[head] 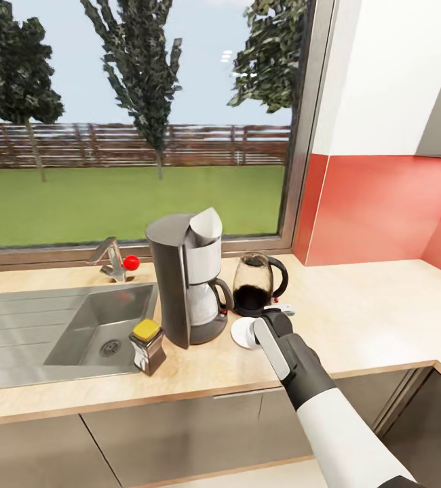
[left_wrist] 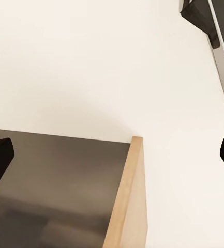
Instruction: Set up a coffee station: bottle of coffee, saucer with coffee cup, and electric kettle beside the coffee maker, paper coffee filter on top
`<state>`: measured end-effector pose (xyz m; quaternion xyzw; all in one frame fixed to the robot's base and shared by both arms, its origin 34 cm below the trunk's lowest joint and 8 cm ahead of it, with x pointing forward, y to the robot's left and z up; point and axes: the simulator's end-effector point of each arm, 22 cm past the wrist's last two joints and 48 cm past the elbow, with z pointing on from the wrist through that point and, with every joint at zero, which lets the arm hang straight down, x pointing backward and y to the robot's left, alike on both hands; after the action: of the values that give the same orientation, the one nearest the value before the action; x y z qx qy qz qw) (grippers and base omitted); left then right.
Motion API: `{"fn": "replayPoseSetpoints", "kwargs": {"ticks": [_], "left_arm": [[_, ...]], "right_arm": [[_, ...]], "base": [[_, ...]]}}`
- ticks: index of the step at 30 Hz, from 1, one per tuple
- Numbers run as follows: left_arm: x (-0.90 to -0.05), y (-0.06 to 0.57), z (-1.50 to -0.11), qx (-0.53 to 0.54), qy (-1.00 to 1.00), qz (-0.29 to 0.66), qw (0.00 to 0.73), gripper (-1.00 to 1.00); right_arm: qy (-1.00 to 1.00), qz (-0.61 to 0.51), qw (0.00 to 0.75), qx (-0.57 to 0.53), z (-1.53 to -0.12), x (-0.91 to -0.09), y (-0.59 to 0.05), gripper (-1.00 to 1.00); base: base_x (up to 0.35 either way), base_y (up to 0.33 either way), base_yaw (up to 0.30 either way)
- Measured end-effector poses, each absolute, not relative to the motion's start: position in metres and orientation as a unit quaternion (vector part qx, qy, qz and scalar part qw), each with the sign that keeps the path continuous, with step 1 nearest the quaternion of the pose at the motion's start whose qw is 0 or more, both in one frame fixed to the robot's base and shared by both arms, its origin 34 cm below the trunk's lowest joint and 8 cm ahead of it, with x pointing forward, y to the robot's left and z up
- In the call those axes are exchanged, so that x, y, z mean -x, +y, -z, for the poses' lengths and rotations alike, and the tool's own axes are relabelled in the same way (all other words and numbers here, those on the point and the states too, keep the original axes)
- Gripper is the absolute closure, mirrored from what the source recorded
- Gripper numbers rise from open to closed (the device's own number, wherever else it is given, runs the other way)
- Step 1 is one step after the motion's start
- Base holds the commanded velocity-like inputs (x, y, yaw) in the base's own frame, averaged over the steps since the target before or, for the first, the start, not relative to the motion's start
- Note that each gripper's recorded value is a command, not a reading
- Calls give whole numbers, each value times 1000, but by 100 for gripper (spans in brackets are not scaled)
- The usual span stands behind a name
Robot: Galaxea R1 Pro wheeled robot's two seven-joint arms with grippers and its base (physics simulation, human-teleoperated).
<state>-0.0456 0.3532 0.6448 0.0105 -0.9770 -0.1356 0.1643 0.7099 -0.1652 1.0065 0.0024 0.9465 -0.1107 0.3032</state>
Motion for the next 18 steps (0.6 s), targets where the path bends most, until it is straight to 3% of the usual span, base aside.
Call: {"fn": "replayPoseSetpoints", "kwargs": {"ticks": [5, 12, 18], "left_arm": [[46, 353, -645, -10, -977, 135, 164, -100], [46, 353, -645, -11, -977, 135, 164, -100], [46, 353, -645, -11, -977, 136, 164, -100]], "right_arm": [[947, 111, 302, -2, -1006, -710, -165, 100], [947, 112, 301, -2, -1005, -709, -166, 100], [947, 112, 301, -2, -1005, -709, -166, 100]], "base": [[26, 0, 0], [183, 76, 0], [21, 8, 0]]}}
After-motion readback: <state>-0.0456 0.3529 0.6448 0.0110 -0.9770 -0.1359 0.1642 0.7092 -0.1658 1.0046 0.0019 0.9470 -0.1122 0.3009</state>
